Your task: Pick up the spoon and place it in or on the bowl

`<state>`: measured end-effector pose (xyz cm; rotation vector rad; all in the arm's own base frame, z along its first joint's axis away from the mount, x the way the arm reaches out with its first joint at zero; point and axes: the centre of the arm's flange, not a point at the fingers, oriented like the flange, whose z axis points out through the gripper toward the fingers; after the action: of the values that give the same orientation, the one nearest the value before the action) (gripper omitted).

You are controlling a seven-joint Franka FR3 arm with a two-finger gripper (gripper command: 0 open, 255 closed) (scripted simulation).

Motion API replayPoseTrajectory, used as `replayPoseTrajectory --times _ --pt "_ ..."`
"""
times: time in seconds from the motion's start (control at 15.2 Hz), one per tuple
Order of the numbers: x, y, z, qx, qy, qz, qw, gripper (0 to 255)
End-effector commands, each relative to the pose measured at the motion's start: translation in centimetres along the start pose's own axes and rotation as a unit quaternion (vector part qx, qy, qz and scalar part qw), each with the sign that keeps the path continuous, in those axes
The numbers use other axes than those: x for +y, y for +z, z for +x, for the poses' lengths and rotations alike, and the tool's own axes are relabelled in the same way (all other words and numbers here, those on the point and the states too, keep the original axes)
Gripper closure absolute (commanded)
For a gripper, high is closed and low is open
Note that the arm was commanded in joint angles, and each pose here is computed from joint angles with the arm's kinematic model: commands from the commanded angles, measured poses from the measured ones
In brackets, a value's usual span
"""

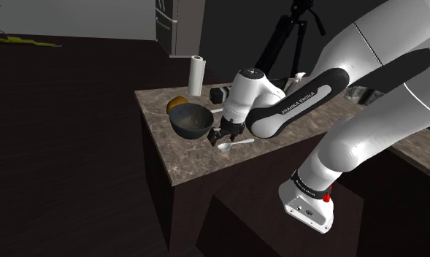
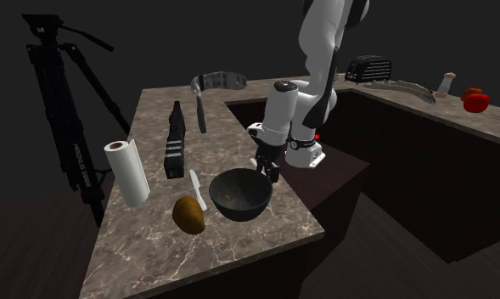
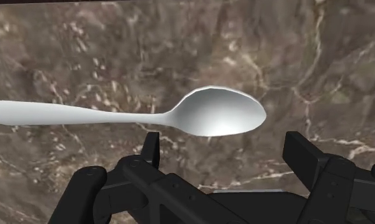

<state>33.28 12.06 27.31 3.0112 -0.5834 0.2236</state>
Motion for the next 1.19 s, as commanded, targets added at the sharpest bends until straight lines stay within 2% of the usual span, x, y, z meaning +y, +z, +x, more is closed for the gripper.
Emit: replayPoseTrajectory --times 0.0,0.46,0.53,1.12 --pt "0.04 0.78 -0.03 0.000 0.000 0.001 1.0000 0" --pt "0.04 0.77 -0.02 0.000 0.000 0.001 1.0000 0" --pt "0.04 0.77 -0.02 0.000 0.000 0.001 1.0000 255" --pt "0.04 0.78 -0.03 0.000 0.000 0.001 1.0000 255"
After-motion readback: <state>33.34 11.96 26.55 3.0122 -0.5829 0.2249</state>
